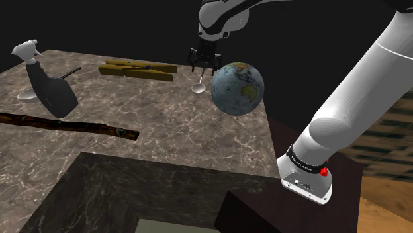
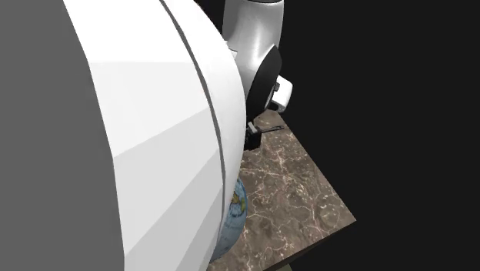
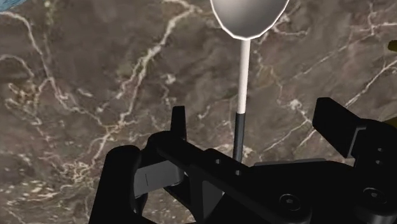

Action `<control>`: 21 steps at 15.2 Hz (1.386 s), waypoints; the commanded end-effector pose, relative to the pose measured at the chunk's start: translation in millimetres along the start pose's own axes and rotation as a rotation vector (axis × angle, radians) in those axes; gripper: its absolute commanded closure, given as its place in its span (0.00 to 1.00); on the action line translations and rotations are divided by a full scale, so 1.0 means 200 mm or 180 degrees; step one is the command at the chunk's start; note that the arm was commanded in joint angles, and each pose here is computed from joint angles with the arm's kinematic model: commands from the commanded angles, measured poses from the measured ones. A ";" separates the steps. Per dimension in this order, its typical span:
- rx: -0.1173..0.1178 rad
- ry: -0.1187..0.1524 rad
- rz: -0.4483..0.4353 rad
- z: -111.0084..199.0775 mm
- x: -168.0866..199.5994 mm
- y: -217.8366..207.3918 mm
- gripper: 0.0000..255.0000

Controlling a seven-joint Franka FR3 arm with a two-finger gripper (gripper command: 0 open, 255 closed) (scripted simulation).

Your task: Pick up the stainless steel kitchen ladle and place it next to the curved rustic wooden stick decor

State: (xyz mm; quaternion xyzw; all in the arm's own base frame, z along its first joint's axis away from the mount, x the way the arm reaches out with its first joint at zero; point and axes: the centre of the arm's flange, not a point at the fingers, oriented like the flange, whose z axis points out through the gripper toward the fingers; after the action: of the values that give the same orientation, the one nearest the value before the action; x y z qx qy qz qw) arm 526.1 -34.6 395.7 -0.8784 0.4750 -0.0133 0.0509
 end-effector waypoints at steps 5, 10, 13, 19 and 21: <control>0.0008 0.0003 0.0042 0.16 0.01 -0.01 0.00; 0.0008 0.0003 0.0042 0.18 0.01 -0.01 0.00; 0.0008 0.0003 0.0042 0.18 0.01 -0.01 0.00; 0.0008 0.0003 0.0042 0.18 0.01 -0.01 1.00; 0.0008 0.0003 0.0042 0.18 0.01 -0.01 1.00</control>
State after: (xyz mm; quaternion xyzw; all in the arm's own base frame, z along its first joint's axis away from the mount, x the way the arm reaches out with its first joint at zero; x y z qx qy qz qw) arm 530.9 -32.6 360.6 -0.8752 0.4807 -0.0140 0.0519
